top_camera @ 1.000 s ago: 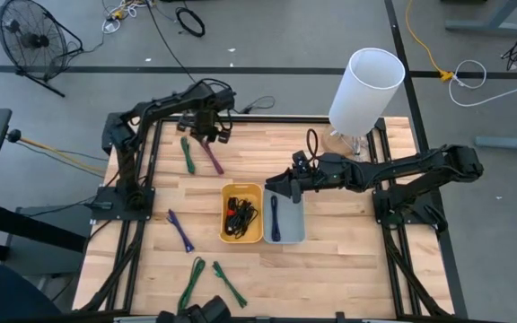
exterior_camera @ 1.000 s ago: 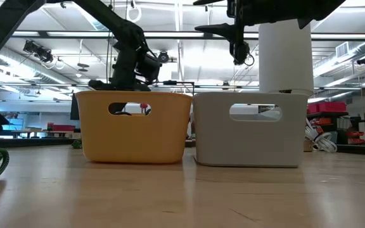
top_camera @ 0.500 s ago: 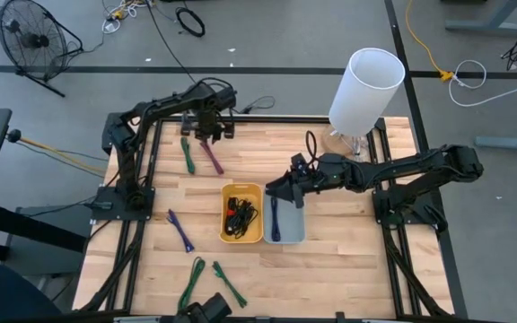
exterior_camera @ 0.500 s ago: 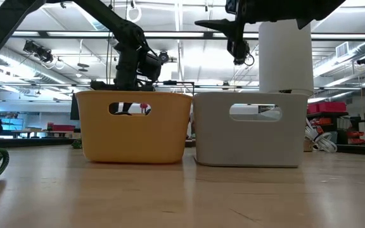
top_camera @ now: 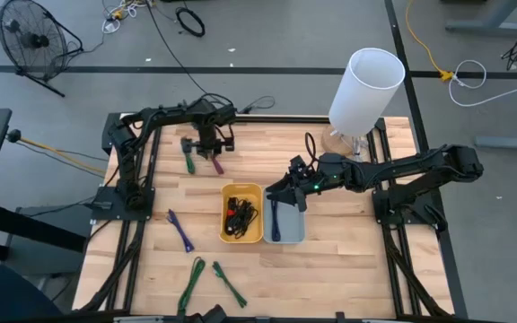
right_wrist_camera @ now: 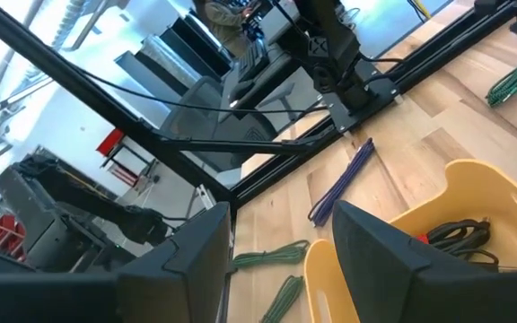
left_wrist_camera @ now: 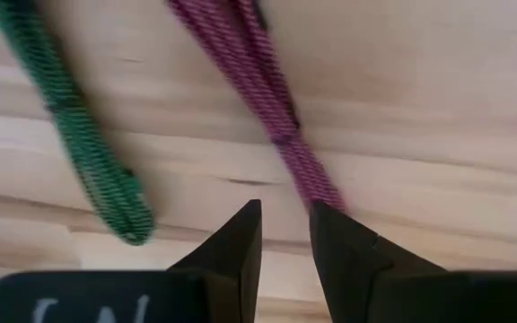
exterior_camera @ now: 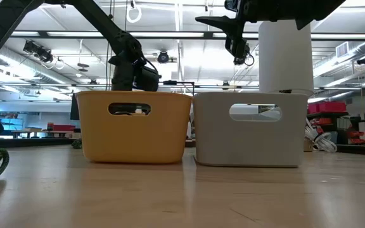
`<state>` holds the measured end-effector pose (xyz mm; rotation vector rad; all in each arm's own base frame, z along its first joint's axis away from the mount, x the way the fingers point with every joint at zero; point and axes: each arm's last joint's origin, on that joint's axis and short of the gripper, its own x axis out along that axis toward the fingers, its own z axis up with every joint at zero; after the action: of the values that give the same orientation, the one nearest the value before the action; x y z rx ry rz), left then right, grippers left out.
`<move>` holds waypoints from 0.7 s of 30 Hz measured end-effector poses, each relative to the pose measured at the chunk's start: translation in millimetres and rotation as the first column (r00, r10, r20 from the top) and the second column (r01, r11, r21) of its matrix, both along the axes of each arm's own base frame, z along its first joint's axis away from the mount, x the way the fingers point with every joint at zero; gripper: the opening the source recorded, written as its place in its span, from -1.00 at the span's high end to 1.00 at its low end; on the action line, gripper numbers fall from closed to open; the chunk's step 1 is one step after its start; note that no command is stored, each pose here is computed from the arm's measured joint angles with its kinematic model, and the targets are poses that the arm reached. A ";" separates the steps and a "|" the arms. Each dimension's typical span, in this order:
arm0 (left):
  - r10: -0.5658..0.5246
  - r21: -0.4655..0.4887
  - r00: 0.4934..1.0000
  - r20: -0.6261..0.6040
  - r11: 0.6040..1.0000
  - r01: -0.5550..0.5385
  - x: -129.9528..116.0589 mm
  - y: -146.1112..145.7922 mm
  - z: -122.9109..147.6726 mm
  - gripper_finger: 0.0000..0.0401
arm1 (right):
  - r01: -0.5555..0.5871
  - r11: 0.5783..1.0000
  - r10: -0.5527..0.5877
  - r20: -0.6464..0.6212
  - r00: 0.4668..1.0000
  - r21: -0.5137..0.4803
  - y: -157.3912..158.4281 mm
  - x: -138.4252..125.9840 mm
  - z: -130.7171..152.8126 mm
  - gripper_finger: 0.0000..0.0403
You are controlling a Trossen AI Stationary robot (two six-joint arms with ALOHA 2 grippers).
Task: Pick & Place USB Port
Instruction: Put the black pink charger cable into the gray bin
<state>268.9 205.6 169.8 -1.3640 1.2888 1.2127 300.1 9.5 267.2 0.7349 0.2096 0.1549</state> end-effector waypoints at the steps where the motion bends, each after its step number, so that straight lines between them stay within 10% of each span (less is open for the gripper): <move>1: 0.003 0.005 1.000 0.016 1.000 -0.003 1.7 0.2 -0.3 0.50 | 0.000 1.000 0.000 0.000 1.000 -0.001 0.1 0.0 0.0 0.02; 21: 0.035 0.045 0.999 0.041 0.998 -0.036 6.4 1.6 -1.0 0.50 | -0.034 0.999 0.034 -0.005 0.999 0.004 1.1 -0.3 -0.5 0.02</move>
<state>275.3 207.3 168.9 -1.3764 1.2064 1.2262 299.8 10.5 266.7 0.7360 0.2266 0.1857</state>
